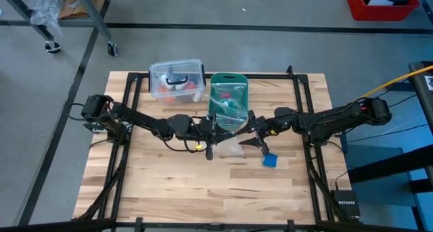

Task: Roll bandage
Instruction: Open the transparent zip bag

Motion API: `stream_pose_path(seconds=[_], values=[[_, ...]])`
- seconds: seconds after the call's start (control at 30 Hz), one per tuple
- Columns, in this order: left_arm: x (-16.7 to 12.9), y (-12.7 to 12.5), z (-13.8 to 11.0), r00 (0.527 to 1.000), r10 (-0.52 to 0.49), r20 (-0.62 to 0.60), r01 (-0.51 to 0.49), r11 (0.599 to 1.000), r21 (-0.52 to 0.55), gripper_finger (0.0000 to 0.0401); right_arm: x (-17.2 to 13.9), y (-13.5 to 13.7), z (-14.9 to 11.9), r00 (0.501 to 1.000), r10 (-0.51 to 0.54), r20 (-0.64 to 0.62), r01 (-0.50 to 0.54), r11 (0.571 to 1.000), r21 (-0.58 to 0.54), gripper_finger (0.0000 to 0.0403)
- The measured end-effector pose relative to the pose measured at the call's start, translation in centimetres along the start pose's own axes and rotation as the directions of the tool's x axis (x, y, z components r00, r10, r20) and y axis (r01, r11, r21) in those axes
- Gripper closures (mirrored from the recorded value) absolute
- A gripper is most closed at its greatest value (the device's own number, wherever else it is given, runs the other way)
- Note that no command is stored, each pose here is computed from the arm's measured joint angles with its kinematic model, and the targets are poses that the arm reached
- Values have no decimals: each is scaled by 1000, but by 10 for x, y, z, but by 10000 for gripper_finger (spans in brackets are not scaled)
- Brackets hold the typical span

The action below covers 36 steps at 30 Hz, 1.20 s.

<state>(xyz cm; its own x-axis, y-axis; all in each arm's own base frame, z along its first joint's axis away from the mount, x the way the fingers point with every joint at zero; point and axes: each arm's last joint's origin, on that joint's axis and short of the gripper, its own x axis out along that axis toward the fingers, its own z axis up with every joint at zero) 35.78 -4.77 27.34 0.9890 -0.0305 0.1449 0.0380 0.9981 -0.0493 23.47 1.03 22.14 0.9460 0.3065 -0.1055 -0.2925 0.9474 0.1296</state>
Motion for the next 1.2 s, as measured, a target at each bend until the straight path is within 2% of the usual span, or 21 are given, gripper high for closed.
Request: stream_pose_path(seconds=[0.2,0.3,0.43,0.73,0.87,1.2], values=[[0,0,0,1000,1,3,-1,1000,0,401,0,-2,0,998,-65,6,65,998,0,210],[0,0,4,999,-1,44,0,1000,11,401,0,-2,0,998,-68,5,68,998,2,210],[-1,0,10,994,-1,108,-5,998,57,401,0,-1,-4,999,-31,-43,33,997,65,210],[0,1,10,995,3,103,-15,994,112,401,-1,1,-13,989,56,-136,-32,984,173,210],[0,1,10,995,2,100,-15,991,131,401,-2,0,-17,984,36,-176,-2,981,193,210],[0,1,10,995,2,104,-17,991,136,401,-1,-1,-16,986,-1,-168,33,982,184,210]])
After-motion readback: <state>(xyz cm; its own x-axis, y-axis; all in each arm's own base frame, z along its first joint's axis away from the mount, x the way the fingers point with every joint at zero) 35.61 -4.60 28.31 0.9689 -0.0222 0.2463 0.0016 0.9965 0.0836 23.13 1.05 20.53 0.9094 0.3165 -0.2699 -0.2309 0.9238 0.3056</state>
